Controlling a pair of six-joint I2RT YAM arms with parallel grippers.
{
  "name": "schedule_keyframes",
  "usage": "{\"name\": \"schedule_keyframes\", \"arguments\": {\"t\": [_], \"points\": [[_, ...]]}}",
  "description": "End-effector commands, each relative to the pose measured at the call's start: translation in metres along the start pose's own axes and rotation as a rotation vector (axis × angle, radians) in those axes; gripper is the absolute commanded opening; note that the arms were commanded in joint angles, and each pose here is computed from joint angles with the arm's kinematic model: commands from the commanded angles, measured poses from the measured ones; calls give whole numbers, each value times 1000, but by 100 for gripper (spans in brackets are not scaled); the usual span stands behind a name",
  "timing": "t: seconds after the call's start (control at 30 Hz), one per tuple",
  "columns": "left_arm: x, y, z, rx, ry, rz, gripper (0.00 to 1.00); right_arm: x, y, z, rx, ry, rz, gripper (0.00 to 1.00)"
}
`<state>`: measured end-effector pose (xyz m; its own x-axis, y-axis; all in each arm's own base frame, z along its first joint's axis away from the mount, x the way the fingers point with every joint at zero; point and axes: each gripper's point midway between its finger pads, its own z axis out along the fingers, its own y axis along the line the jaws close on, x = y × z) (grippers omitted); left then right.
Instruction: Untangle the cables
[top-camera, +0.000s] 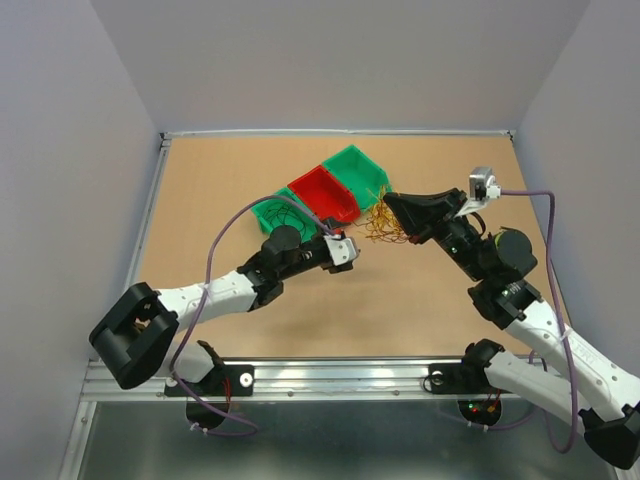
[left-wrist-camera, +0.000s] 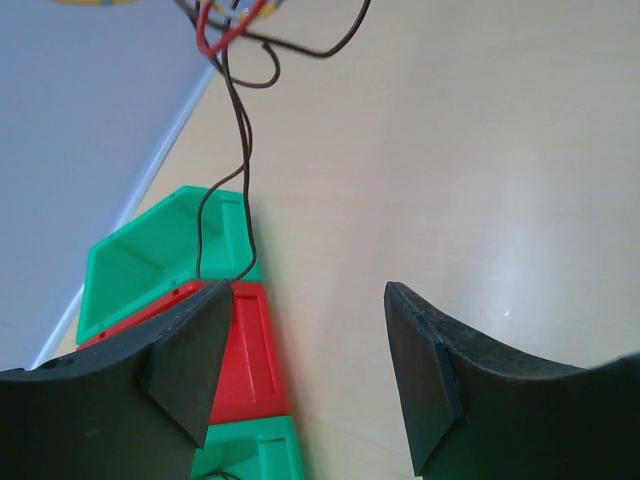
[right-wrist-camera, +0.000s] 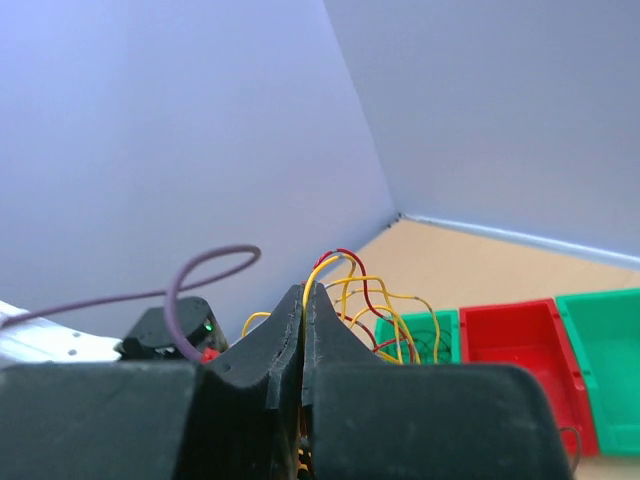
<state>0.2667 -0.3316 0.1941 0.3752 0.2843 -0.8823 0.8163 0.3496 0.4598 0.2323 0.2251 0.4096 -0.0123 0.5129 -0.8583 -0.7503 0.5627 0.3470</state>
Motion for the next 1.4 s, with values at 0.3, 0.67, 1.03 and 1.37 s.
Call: {"name": "schedule_keyframes", "arguments": {"t": [0.3, 0.67, 1.03, 1.37], "points": [[-19, 45, 28, -203, -64, 39, 68, -51, 47, -18, -185, -162, 66, 1], [-58, 58, 15, -269, -185, 59, 66, -49, 51, -28, -204, -165, 81, 1], [-61, 7, 29, -128, -149, 162, 0, -41, 43, -17, -185, -160, 107, 1], [-56, 8, 26, -150, -119, 104, 30, -50, 31, -22, -115, -217, 84, 1]]}}
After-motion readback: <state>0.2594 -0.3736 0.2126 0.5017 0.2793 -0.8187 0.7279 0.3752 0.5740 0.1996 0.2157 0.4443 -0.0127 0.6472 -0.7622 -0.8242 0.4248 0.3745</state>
